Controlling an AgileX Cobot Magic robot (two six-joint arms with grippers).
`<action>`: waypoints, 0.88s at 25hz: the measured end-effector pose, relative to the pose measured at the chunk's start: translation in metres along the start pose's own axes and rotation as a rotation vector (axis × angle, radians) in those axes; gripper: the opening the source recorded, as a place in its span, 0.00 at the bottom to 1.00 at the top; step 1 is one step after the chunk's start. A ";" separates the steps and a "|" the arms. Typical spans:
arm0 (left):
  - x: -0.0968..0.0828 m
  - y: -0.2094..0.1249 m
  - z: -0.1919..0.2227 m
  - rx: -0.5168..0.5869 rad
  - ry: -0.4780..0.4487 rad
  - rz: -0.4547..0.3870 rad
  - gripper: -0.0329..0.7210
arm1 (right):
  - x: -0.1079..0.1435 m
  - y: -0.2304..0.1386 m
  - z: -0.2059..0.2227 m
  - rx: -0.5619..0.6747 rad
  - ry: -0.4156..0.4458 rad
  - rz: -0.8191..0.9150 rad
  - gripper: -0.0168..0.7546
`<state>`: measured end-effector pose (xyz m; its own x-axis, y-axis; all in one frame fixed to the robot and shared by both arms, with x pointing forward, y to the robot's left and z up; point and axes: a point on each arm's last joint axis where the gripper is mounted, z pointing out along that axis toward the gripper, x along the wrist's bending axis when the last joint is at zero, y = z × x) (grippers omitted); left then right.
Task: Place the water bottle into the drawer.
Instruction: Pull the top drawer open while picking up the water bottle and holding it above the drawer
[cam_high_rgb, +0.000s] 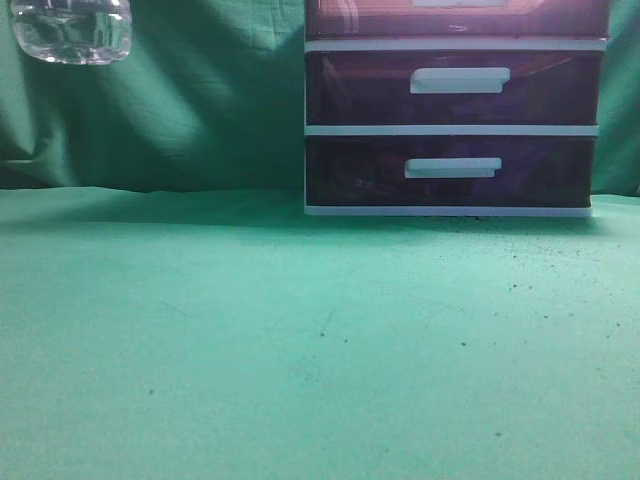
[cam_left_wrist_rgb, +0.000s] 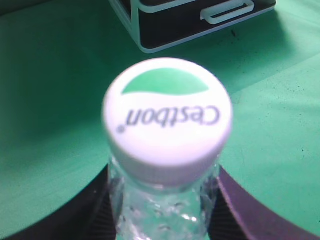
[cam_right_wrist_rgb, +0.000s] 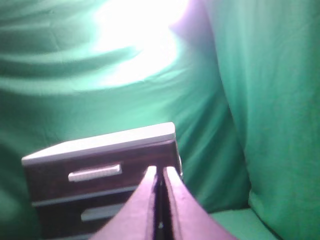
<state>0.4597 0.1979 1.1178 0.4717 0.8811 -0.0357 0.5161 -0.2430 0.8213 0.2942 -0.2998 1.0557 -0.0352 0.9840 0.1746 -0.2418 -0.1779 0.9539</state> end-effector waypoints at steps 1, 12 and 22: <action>0.000 0.000 0.000 0.000 0.000 0.000 0.43 | 0.004 0.012 0.008 0.058 0.009 -0.030 0.02; 0.000 0.000 0.000 0.000 0.000 0.000 0.43 | 0.022 0.036 0.152 0.473 0.177 -0.655 0.02; 0.000 0.000 0.000 0.000 0.000 0.000 0.43 | 0.082 -0.035 0.272 0.186 0.382 -1.424 0.35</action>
<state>0.4597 0.1979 1.1178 0.4717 0.8811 -0.0357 0.5161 -0.2430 0.8213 0.5639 -0.2150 1.1033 -0.1351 0.2654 -0.9546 -0.1675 0.9435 0.2860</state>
